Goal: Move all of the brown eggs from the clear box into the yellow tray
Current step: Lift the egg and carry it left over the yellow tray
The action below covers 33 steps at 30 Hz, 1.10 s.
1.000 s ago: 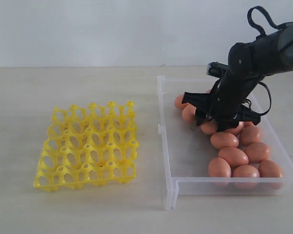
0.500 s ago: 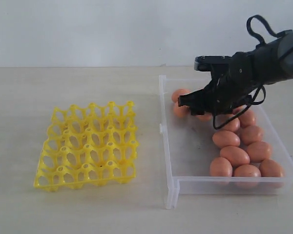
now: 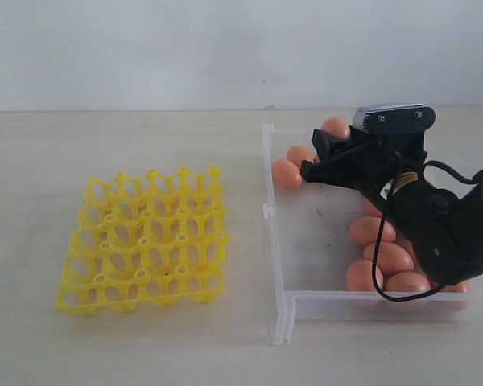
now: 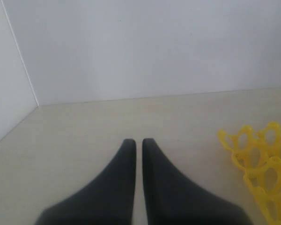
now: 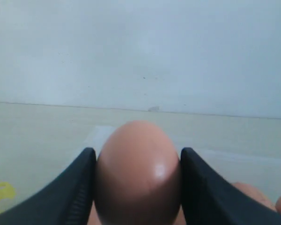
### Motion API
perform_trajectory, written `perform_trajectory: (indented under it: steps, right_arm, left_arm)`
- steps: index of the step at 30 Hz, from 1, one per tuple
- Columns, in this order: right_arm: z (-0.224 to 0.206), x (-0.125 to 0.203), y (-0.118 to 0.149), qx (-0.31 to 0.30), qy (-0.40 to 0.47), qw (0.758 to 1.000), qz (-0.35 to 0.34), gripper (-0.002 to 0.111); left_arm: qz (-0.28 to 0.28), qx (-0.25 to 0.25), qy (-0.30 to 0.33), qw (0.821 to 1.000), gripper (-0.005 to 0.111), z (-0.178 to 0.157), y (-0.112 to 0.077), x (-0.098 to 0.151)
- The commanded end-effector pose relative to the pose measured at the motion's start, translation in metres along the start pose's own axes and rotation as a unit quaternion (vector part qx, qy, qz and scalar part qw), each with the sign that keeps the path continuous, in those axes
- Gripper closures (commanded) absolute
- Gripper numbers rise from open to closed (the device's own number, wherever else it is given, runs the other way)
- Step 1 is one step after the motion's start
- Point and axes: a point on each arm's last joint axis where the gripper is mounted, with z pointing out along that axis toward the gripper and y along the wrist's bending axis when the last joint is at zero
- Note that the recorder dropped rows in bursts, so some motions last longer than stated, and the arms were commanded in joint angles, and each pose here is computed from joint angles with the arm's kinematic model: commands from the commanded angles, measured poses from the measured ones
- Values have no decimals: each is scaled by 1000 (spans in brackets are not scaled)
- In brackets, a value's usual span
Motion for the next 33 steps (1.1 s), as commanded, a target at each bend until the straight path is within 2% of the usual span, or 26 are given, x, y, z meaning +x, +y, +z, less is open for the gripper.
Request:
perform_trajectory:
  steps: [1, 10, 17, 28, 33]
  right_arm:
    - [-4, -2, 3, -21, -19, 1000, -7, 108]
    - [-2, -3, 16, -94, -17, 995, -27, 108]
    - [11, -16, 33, -180, -30, 983, 16, 108]
    - [23, -38, 110, -283, -86, 955, -10, 108]
    - [24, -45, 136, -310, -105, 945, -7, 108]
  left_arm:
    - [-3, 0, 0, 1000, 103, 0, 0, 1]
    - [-3, 0, 0, 1000, 103, 0, 0, 1]
    - [-3, 0, 0, 1000, 103, 0, 0, 1]
    - [-3, 0, 0, 1000, 103, 0, 0, 1]
    - [-3, 0, 0, 1000, 103, 0, 0, 1]
